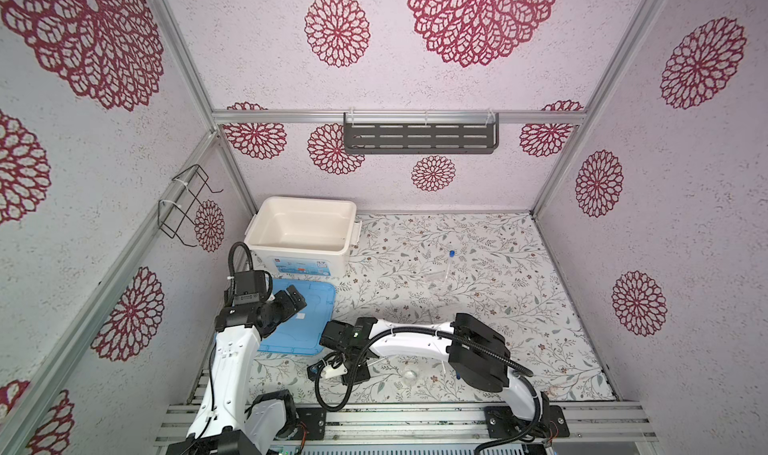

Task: Organize the chemistry lab equipment
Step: 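Move the right gripper back and grasp the second blue-capped test tube, then lift the second test tube with the right gripper and carry it beside the first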

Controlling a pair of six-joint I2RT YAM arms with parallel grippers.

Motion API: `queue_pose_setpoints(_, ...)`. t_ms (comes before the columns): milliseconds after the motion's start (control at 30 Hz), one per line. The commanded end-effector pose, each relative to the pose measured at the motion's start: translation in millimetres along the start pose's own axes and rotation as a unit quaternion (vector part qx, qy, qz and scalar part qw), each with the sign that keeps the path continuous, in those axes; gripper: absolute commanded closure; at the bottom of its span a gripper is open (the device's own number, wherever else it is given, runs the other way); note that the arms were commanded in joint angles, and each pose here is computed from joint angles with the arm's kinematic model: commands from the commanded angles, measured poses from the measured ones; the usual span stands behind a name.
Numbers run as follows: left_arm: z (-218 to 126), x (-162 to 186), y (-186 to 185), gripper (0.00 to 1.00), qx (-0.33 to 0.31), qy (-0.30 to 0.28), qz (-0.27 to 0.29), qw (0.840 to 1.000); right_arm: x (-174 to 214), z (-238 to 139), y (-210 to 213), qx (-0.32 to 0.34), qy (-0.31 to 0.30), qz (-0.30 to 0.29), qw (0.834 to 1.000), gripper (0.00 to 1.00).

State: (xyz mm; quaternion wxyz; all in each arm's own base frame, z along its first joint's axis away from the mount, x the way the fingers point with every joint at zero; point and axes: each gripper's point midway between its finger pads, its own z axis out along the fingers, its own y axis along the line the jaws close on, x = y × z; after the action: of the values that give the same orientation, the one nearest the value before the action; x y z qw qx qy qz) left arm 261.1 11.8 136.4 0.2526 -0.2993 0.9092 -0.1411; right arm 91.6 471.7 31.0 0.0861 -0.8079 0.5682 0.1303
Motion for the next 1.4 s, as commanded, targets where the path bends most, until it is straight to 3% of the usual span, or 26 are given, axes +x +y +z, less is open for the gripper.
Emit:
queue_pose_setpoints(0,-4,-4,-2,0.03,0.007,-0.017,0.004,1.0,1,-9,1,0.01,0.001,-0.002,1.0,0.66)
queue_pose_setpoints(233,-10,-6,0,0.03,0.004,-0.035,0.003,0.999,-5,-12,-4,0.021,-0.007,-0.003,1.0,0.76)
queue_pose_setpoints(600,-19,-10,2,0.03,-0.001,-0.058,0.003,0.998,-32,-54,-24,0.085,-0.078,0.034,0.993,0.78)
queue_pose_setpoints(767,-20,-10,1,0.03,0.0,-0.06,0.003,0.998,-41,-92,-43,0.115,-0.161,0.092,0.976,0.77)
queue_pose_setpoints(967,-19,-10,2,0.03,0.0,-0.06,0.0,0.998,-45,-160,-70,0.194,-0.305,0.153,0.92,0.78)
queue_pose_setpoints(1200,-16,-9,1,0.03,0.002,-0.054,0.002,0.999,3,-245,-105,0.301,-0.436,0.233,0.815,0.79)
queue_pose_setpoints(1367,-14,-8,2,0.03,0.0,-0.05,0.0,0.999,43,-285,-111,0.369,-0.472,0.263,0.756,0.79)
